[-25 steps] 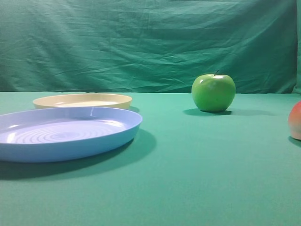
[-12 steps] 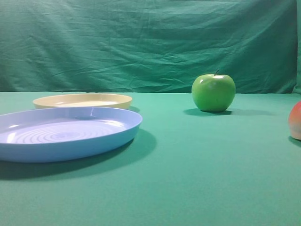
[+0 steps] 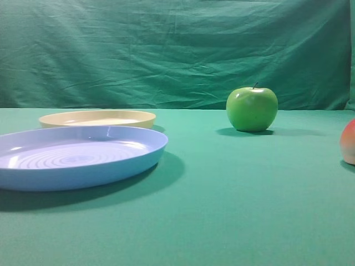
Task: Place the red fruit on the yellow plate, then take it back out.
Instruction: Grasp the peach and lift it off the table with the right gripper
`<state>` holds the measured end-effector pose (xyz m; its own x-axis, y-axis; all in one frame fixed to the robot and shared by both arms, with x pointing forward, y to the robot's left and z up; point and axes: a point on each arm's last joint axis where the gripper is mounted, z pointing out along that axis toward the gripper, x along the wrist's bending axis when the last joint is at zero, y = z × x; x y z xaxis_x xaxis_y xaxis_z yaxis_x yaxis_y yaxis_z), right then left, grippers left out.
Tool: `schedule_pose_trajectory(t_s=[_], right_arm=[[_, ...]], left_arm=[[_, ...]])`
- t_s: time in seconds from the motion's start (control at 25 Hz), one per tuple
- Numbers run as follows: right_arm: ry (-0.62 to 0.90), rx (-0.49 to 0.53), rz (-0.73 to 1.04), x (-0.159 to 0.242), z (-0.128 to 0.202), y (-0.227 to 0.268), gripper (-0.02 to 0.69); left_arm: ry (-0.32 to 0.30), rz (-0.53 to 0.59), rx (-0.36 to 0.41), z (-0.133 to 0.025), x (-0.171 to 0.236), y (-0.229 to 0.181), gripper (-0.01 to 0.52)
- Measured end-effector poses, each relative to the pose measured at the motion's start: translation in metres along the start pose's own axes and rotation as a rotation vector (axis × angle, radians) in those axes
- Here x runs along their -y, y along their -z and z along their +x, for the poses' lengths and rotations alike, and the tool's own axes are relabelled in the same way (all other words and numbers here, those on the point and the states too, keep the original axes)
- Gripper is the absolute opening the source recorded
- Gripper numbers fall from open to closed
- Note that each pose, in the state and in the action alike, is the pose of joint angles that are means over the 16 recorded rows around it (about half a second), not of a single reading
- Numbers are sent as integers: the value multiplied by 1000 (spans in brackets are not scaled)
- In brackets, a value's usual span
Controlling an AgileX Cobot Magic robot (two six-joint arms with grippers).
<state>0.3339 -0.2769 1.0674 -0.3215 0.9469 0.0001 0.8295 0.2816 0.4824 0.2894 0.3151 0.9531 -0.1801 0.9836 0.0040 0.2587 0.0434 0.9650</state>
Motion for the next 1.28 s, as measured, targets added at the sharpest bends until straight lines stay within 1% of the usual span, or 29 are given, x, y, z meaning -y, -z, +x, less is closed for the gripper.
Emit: schedule_pose_trajectory(t_s=[0.12, 0.24, 0.36, 0.68, 0.76, 0.84, 0.92, 1.0, 1.28], right_arm=[[37, -25, 71, -8, 1, -12, 20], [80, -41, 113, -17, 3, -26, 77], [121, -49, 133, -28, 5, -41, 179], [157, -66, 145, -55, 9, -83, 498], [154, -70, 151, -61, 9, -94, 561], [149, -73, 160, -68, 9, -105, 606], [143, -76, 172, -74, 9, -116, 626], [137, -79, 186, -80, 9, -128, 627], [120, -94, 250, -96, 10, -166, 591]], left_arm=[[0, 0, 0, 0, 0, 0, 0], [0, 0, 0, 0, 0, 0, 0], [0, 0, 0, 0, 0, 0, 0], [0, 0, 0, 0, 0, 0, 0], [0, 0, 0, 0, 0, 0, 0], [0, 0, 0, 0, 0, 0, 0], [0, 0, 0, 0, 0, 0, 0], [0, 0, 0, 0, 0, 0, 0], [0, 0, 0, 0, 0, 0, 0]])
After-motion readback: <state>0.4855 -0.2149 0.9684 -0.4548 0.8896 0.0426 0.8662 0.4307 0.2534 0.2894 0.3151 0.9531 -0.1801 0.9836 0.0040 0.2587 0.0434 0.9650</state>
